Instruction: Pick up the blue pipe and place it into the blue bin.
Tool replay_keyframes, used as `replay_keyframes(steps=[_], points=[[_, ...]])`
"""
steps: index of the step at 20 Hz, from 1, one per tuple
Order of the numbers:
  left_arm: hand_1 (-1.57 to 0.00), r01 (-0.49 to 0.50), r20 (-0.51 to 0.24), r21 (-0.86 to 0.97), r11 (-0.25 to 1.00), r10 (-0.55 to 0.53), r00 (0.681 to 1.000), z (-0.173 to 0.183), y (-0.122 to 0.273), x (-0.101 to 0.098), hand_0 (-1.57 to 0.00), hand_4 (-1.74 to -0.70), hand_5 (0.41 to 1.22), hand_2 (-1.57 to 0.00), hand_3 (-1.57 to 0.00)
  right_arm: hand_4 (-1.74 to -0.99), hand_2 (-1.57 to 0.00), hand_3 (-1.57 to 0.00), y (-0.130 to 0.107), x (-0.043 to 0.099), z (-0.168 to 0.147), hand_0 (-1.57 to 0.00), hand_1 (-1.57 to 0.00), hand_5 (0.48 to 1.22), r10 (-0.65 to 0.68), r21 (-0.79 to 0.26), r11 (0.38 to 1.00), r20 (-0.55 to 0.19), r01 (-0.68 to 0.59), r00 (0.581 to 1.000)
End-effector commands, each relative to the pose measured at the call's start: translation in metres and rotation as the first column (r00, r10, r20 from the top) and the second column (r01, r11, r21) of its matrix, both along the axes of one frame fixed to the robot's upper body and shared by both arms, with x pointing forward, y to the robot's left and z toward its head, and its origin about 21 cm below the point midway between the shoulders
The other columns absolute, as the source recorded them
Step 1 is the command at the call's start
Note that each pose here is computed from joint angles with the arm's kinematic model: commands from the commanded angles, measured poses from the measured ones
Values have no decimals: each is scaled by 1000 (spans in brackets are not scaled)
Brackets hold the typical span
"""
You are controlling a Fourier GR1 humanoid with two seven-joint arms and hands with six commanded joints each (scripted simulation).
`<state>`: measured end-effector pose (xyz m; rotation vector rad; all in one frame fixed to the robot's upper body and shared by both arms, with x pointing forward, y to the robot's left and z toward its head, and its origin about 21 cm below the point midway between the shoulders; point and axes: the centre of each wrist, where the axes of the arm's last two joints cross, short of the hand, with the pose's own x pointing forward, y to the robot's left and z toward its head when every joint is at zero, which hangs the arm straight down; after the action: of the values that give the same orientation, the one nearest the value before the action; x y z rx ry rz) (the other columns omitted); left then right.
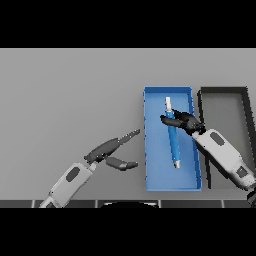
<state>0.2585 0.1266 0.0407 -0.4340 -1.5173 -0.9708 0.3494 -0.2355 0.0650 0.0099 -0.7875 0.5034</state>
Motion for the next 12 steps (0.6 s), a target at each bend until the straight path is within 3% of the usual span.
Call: replay_keyframes(steps=[1, 7, 12], points=[[1, 0, -4, 0, 1000, 0, 1000, 1, 0, 1, 1, -909, 457, 1, 1, -1124, -48, -39, -3, 3, 0, -56, -50, 738, -12, -14, 1000, 5, 12, 1000], [1, 6, -13, -5, 1000, -6, 1000, -2, -4, 1, 1, -920, 465, 1, 1, -1127, -12, -9, -6, -1, 1, -14, -12, 680, -22, -10, 1000, 21, 22, 1000], [1, 4, -5, -20, 1000, -4, 1000, 6, -2, 4, 1, -920, 469, 1, 1, -1129, -7, -6, -11, 1, 3, -9, -8, 678, 6, 8, 1000, 21, -6, 1000]])
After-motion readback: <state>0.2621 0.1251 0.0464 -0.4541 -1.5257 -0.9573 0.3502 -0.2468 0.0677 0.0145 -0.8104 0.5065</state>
